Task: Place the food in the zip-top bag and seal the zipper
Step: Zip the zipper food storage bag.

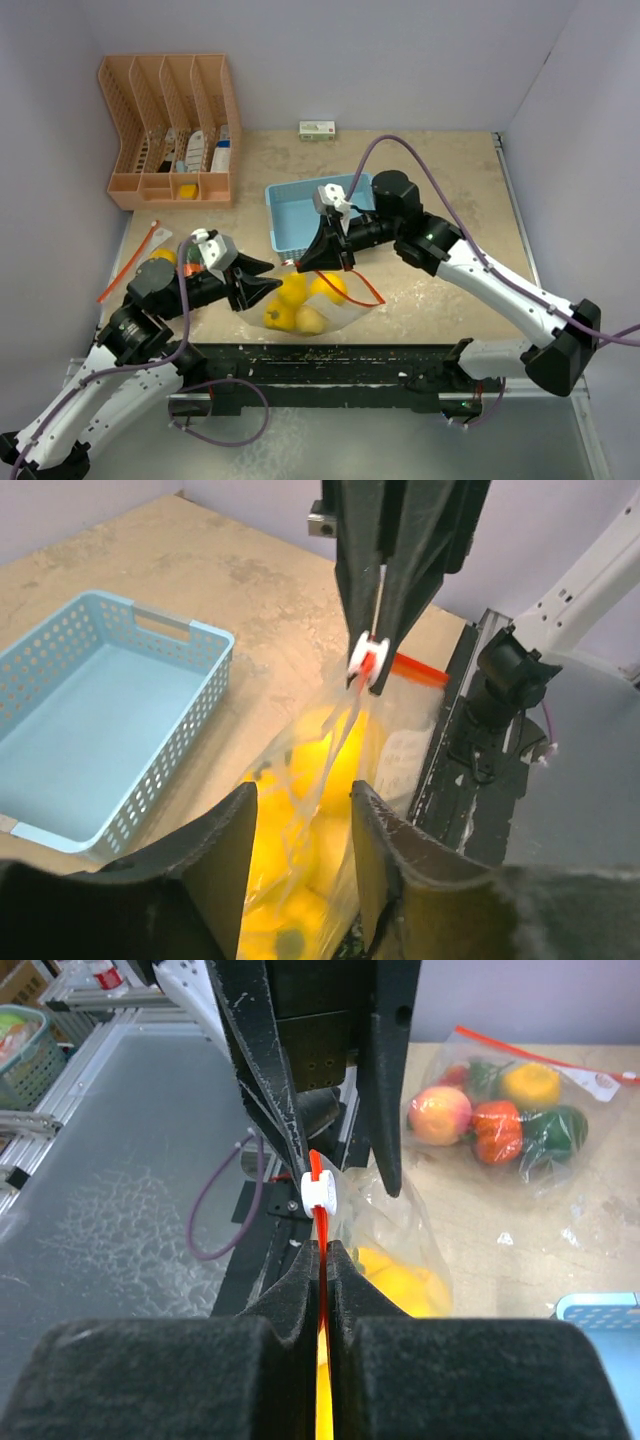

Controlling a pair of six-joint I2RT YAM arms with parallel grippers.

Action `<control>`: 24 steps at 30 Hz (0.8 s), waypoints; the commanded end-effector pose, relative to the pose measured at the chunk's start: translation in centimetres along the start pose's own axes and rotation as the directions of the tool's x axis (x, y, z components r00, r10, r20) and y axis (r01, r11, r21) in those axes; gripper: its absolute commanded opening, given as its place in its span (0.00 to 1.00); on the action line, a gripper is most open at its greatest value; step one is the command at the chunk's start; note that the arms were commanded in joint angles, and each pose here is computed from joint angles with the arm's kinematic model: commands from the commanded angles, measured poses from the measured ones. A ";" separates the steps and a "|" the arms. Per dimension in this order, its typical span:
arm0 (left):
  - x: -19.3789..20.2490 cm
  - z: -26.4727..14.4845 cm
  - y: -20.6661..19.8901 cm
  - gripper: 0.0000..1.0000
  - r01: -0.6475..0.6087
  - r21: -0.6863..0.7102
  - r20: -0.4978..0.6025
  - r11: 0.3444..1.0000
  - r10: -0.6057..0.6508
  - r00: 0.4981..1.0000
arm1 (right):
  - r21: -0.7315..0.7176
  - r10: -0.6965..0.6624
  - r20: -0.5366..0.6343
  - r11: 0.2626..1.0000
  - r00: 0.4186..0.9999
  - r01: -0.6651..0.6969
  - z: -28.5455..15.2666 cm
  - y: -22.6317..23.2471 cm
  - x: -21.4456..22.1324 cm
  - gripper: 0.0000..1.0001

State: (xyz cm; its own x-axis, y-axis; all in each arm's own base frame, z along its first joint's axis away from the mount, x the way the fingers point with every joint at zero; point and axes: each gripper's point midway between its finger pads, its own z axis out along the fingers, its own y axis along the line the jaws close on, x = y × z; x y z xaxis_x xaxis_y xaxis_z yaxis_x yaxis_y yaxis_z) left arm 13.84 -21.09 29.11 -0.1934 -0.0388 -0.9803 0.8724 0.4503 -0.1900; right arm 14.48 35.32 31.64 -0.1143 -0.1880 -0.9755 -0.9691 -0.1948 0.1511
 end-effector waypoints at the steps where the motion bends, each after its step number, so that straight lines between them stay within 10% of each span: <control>1: -2.3 -1.3 -0.1 0.62 -0.074 -0.034 0.047 0.997 0.076 0.996 | -0.008 -0.067 0.102 0.998 0.993 0.068 -1.4 2.3 -4.8 0.00; 3: -2.9 -1.6 -0.4 0.98 -0.081 -0.030 0.072 0.996 0.083 0.994 | -0.033 -0.061 0.114 0.997 0.992 0.065 -1.5 2.9 -5.1 0.00; 4: -3.2 -1.7 -0.6 1.00 -0.082 -0.025 0.090 0.996 0.084 0.992 | -0.041 -0.056 0.115 0.997 0.992 0.061 -1.5 3.0 -5.1 0.00; 24: -5.4 1.7 -3.9 0.91 -0.130 0.251 0.197 0.959 0.081 0.977 | 0.017 -0.039 0.137 0.999 0.990 0.037 -1.0 1.3 -6.4 0.00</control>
State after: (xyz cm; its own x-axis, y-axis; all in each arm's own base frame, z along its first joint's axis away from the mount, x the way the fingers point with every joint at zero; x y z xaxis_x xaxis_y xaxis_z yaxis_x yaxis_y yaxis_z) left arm 12.84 -23.77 32.94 -0.0819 -0.1058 -0.9910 0.9582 0.2653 -0.1075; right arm 13.58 34.93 34.50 -0.1773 -0.1391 -0.9743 -0.9608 -0.1900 0.2020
